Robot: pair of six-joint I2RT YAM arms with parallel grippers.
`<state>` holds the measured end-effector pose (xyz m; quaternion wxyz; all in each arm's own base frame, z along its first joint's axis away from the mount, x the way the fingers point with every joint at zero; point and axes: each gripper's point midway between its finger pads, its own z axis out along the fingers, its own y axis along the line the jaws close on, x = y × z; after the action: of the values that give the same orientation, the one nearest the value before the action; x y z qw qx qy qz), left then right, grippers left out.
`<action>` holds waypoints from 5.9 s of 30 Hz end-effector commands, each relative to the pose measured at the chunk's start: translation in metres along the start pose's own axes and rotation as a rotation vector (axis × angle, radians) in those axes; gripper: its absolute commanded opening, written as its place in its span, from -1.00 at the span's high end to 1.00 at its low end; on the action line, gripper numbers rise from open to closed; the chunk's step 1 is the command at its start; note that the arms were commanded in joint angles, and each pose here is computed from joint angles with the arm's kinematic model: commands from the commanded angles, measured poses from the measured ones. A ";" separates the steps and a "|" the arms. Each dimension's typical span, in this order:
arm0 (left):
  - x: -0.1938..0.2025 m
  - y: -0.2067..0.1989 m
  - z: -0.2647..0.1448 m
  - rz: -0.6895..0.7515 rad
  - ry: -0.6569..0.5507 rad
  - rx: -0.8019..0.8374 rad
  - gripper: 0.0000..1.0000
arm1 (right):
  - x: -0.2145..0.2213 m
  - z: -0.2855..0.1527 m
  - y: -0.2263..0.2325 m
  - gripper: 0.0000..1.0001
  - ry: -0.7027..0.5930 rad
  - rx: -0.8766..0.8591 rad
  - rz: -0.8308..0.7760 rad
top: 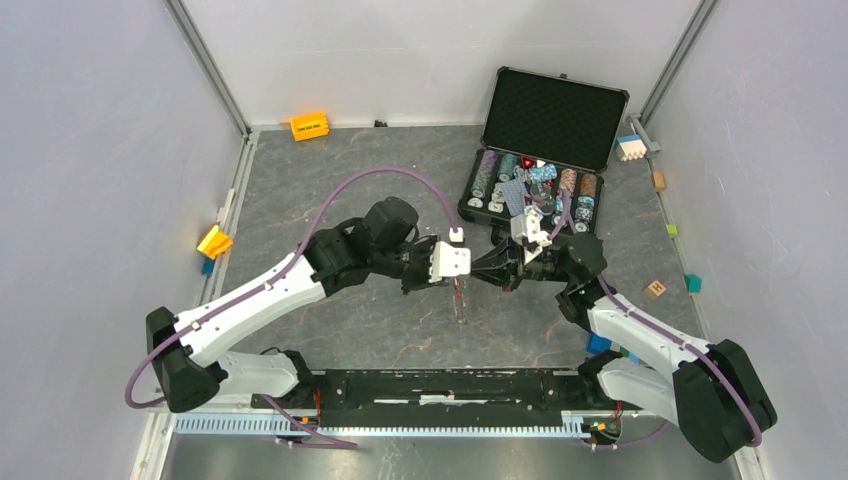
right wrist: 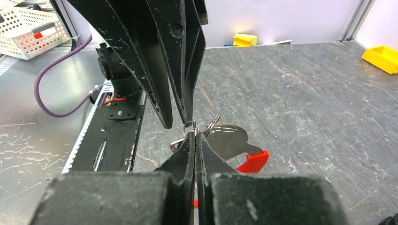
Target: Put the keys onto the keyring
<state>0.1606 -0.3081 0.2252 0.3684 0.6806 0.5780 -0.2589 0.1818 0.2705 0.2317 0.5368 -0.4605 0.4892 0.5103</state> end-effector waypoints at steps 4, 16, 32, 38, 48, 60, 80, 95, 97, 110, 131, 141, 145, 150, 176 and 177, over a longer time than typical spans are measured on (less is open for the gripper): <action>-0.029 0.010 0.007 0.018 -0.114 -0.005 0.56 | -0.024 0.001 0.001 1.00 -0.055 -0.013 -0.077; -0.016 0.021 0.006 -0.117 -0.044 -0.059 0.59 | -0.026 -0.001 0.000 1.00 -0.059 -0.005 -0.085; -0.025 0.015 -0.005 -0.171 -0.079 -0.032 0.24 | -0.023 -0.002 -0.003 1.00 -0.046 0.004 -0.091; -0.030 0.017 -0.008 -0.184 -0.092 -0.040 0.23 | -0.021 -0.002 -0.005 1.00 -0.041 0.006 -0.086; -0.032 0.022 -0.004 -0.193 -0.090 -0.051 0.46 | -0.021 -0.002 -0.005 1.00 -0.040 0.007 -0.088; -0.027 0.020 0.002 -0.204 -0.074 -0.031 0.93 | -0.023 -0.003 -0.002 1.00 -0.052 -0.002 -0.093; -0.021 0.021 0.016 -0.255 -0.051 -0.010 0.92 | -0.026 -0.004 0.001 1.00 -0.076 -0.001 -0.087; -0.030 0.028 0.016 -0.249 -0.066 -0.020 0.47 | -0.019 -0.004 -0.003 1.00 -0.058 0.016 -0.087; -0.030 0.029 0.013 -0.239 -0.066 -0.030 0.44 | -0.018 -0.004 -0.004 1.00 -0.052 0.018 -0.089; -0.039 0.027 -0.005 -0.130 -0.110 -0.051 0.28 | -0.015 -0.003 -0.006 1.00 -0.041 0.019 -0.081; -0.027 0.015 0.010 -0.015 -0.148 0.014 0.41 | -0.018 -0.003 -0.002 1.00 -0.050 0.005 -0.079; -0.028 0.018 0.011 -0.039 -0.169 -0.009 0.55 | -0.018 -0.003 -0.003 1.00 -0.050 0.010 -0.078; -0.026 0.021 0.013 -0.051 -0.165 -0.019 0.59 | -0.018 -0.004 -0.003 1.00 -0.050 0.009 -0.080; -0.025 0.023 0.014 -0.064 -0.167 -0.029 0.63 | -0.018 -0.004 -0.002 1.00 -0.051 0.008 -0.082; -0.003 0.044 -0.012 -0.174 0.243 -0.048 0.96 | 0.012 -0.005 -0.024 0.59 0.064 0.098 -0.112; -0.001 0.045 -0.013 -0.181 0.265 -0.056 0.95 | 0.013 -0.004 -0.023 0.46 0.067 0.095 -0.106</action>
<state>0.1981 -0.3207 0.2305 0.2974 0.6431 0.6659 -0.2338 0.1998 0.2657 0.2261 0.5792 -0.4780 0.4841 0.4491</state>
